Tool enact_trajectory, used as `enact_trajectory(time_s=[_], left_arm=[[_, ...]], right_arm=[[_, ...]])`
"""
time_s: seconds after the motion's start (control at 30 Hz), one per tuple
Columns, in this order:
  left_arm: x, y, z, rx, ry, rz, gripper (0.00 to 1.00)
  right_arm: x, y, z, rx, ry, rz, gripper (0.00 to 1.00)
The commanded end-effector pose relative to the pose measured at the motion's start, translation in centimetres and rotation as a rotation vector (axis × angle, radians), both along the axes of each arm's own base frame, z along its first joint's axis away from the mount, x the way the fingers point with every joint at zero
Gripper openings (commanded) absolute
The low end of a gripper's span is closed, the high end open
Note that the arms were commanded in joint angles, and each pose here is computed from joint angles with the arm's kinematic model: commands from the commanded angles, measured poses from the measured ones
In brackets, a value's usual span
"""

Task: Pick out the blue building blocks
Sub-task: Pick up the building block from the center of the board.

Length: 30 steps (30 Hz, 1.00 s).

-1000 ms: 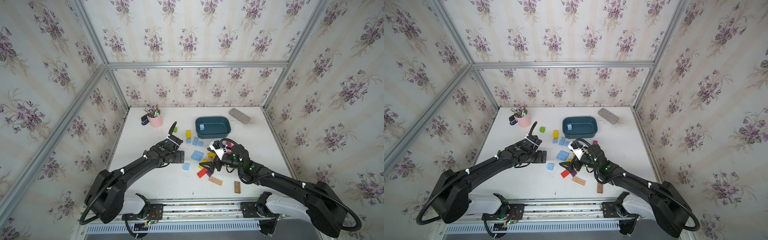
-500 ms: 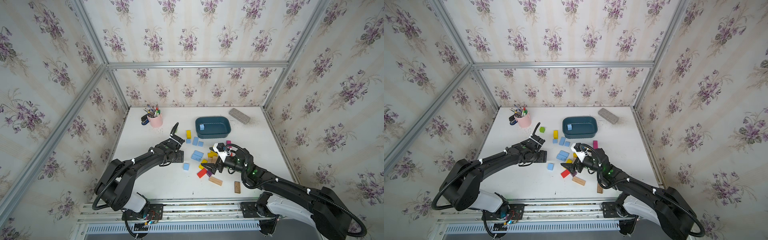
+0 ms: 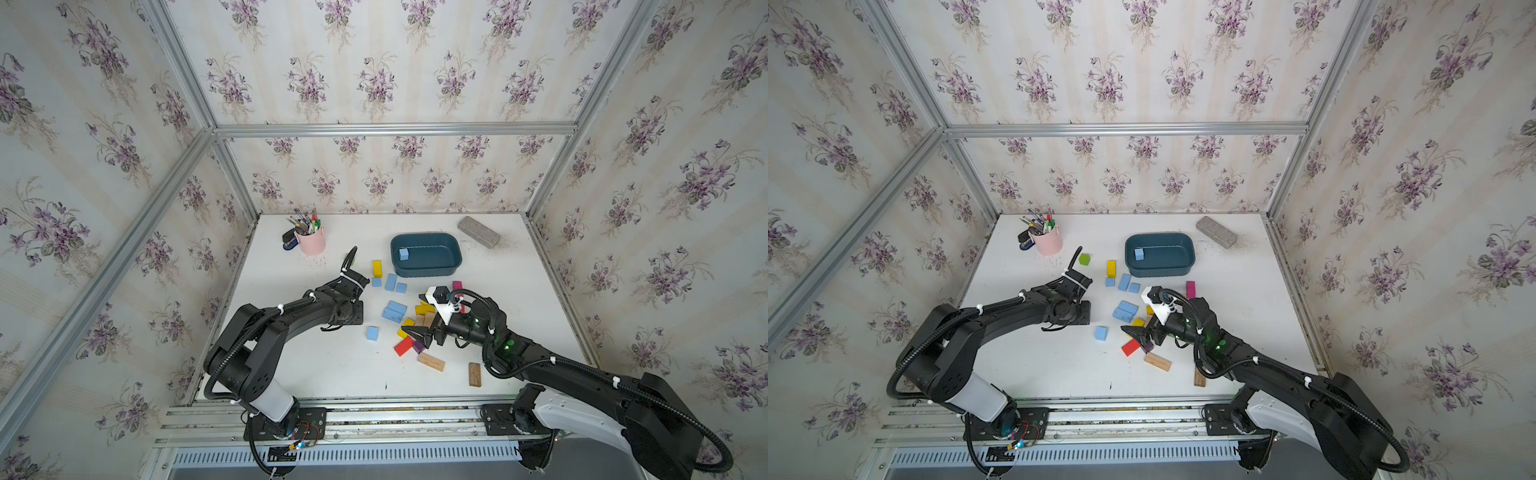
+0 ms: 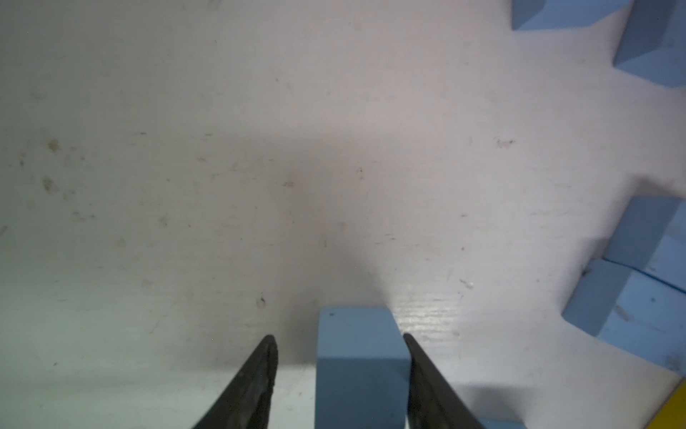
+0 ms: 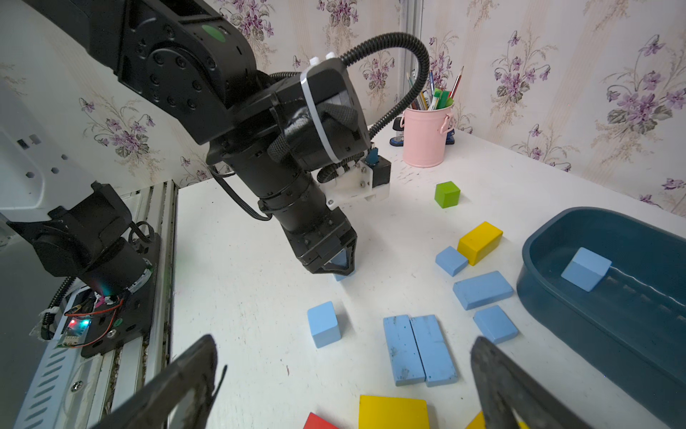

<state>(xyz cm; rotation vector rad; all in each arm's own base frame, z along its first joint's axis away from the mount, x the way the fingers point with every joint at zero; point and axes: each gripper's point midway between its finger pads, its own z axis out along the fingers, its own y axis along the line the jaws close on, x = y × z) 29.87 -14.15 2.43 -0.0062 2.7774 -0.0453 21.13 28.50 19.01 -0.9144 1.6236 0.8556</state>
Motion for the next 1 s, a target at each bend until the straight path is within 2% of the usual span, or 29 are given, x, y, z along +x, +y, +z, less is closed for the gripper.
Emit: enact_trajectory(time_s=[0.0, 0.27, 0.4, 0.63, 0.73, 0.97], left_arm=[[0.6, -0.2, 0.2, -0.013, -0.021, 0.019, 0.45], [0.6, -0.5, -0.1, -0.034, -0.022, 0.032, 0.27], [1.0, -0.9, 1.6, -0.079, -0.061, 0.048, 0.17], [4.1, -3.4, 10.1, -0.240, -0.251, 0.055, 0.17], [5.9, -5.3, 13.5, -0.271, -0.319, 0.017, 0.17], [9.7, -11.2, 16.1, -0.293, -0.337, -0.072, 0.17]], right_arm=[[0.1, 0.1, 0.6, 0.011, -0.040, -0.002, 1.00], [0.5, -0.1, 0.5, 0.003, -0.042, -0.030, 1.00], [1.2, -0.6, 0.5, 0.001, -0.049, -0.080, 1.00], [2.7, -1.9, 0.5, -0.006, -0.059, -0.196, 1.00], [3.8, -3.0, 0.6, -0.015, -0.067, -0.285, 1.00], [5.7, -6.3, 0.8, -0.010, -0.093, -0.506, 1.00]])
